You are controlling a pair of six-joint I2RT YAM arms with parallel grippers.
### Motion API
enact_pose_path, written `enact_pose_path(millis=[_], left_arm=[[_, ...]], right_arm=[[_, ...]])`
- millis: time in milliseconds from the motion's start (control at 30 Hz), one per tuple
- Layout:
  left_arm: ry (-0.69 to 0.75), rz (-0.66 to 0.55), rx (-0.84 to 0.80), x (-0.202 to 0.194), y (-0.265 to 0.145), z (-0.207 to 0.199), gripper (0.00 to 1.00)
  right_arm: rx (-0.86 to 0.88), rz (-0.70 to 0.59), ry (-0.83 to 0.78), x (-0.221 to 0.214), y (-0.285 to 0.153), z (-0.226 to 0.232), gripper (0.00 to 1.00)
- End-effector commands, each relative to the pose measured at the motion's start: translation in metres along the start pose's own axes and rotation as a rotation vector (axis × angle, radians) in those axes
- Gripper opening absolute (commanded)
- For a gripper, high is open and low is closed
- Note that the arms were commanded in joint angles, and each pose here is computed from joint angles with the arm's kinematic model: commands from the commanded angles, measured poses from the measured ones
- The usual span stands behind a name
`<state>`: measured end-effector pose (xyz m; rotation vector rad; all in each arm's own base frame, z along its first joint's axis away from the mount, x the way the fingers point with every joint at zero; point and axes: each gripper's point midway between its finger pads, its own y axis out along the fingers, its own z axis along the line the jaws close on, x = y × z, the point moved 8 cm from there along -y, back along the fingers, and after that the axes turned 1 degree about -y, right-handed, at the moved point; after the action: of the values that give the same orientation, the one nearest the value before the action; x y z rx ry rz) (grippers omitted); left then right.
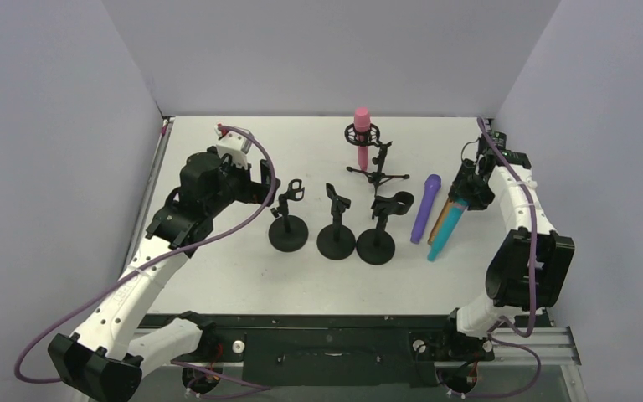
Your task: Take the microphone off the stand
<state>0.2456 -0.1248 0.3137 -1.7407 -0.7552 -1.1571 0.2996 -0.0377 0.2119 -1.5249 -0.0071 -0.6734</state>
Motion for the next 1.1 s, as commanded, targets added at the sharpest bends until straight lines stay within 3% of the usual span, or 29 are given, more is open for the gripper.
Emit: enact_pose_path(millis=[0,267,833,1067], left_arm=[[-0.002,-0.059,-0.027,0.010,-0.007,-0.005,0.96],[0.018,-0.046,-0.023,0.006,-0.006,-0.006,0.96],[0.054,-0.012,-0.014,-0.001,-0.002,-0.011,0.96],[0.064,-0.005,-0.005,-0.003,0.000,-0.010,0.96]], right_arm=[[0.024,0.002,0.026,0.012,0.022,0.004,0.00],[0.011,0.041,0.071,0.033,0.053,0.003,0.00],[-0.034,0.027,0.111,0.042,0.060,-0.013,0.00],[-0.042,0.025,0.126,0.062,0.077,-0.009,0.10]])
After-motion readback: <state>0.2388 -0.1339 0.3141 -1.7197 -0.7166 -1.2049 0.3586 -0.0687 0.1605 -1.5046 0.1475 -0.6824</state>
